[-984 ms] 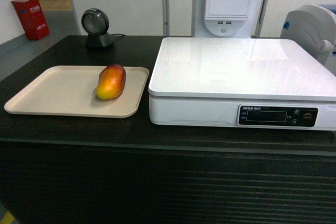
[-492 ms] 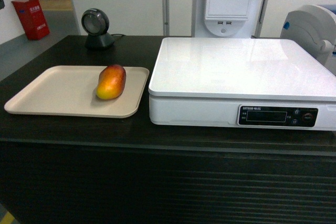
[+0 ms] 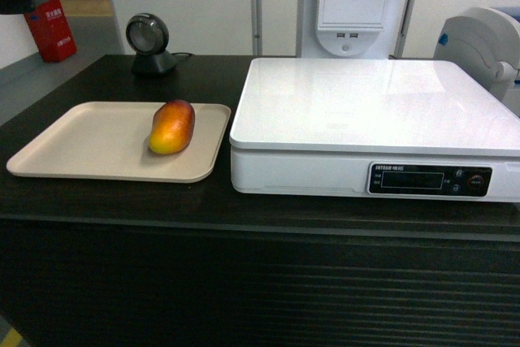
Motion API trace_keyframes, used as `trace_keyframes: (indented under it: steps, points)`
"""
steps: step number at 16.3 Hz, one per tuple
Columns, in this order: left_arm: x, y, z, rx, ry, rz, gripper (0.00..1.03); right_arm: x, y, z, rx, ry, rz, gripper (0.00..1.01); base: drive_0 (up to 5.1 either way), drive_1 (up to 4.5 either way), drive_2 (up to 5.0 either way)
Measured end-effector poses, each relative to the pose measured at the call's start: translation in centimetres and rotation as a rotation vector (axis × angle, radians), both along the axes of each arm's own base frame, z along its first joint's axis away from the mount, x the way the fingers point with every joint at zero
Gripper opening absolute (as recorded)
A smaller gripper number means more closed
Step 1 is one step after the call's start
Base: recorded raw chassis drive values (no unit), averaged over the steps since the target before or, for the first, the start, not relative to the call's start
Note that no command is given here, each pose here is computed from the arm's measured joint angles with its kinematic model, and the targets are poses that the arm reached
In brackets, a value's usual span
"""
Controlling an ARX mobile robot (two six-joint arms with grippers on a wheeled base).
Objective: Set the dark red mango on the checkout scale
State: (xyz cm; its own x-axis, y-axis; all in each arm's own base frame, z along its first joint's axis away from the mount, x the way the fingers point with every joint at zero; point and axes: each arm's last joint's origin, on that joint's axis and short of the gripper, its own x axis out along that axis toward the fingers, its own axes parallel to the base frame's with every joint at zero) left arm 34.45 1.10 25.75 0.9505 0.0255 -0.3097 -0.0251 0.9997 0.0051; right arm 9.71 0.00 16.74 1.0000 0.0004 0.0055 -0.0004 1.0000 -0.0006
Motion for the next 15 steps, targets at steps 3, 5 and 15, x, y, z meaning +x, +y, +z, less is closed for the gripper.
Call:
trace_keyframes:
  steps: [3,5,15]
  points:
    - [0.8,-0.3,0.0,0.0,0.015,-0.001,0.98,0.0,0.0,0.0,0.0,0.0,0.0,0.98,0.0,0.0,0.0]
    - [1.7,-0.6,0.0,0.002,0.027,-0.005,0.98,0.0,0.0,0.0,0.0,0.0,0.0,0.98,0.0,0.0,0.0]
    - [5.7,-1.8,-0.8,-0.002,0.118,-0.032,0.98,0.0,0.0,0.0,0.0,0.0,0.0,0.98,0.0,0.0,0.0]
